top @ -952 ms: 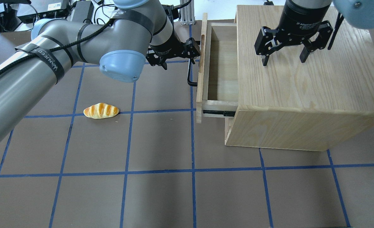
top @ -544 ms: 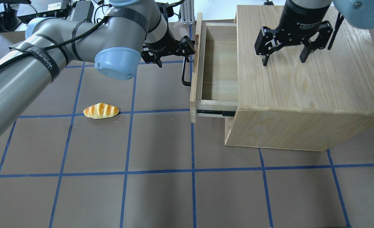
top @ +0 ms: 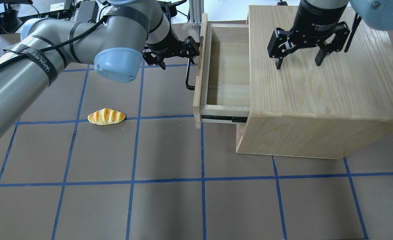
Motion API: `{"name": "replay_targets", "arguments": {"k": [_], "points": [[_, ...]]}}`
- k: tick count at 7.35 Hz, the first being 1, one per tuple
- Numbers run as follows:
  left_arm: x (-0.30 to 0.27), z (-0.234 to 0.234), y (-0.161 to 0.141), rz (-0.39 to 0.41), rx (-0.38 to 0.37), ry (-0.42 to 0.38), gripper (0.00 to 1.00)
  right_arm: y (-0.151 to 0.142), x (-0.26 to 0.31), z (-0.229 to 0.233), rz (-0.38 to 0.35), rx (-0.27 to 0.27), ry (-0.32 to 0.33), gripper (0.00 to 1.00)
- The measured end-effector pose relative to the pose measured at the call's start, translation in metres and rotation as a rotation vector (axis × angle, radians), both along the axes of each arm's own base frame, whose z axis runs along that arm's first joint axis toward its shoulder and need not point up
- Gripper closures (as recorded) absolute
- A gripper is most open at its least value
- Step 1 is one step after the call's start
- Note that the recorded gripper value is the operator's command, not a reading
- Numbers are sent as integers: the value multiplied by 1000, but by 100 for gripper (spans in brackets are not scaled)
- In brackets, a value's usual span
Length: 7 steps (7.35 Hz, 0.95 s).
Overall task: Open upper drawer
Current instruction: 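Pull the handle with the left gripper, sliding the drawer out of the cabinet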
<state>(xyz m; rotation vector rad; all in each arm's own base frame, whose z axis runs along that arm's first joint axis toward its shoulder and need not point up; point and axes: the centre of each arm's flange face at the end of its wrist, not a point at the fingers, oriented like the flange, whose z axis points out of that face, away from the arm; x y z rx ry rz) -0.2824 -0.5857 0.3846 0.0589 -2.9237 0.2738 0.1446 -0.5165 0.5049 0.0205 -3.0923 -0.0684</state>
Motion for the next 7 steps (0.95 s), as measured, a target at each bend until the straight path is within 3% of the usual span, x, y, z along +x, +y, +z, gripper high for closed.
{"name": "replay_targets", "arguments": {"k": [7], "points": [[23,2,-7,5,1,-34,0,0,0,0,0,1,0,0]]}}
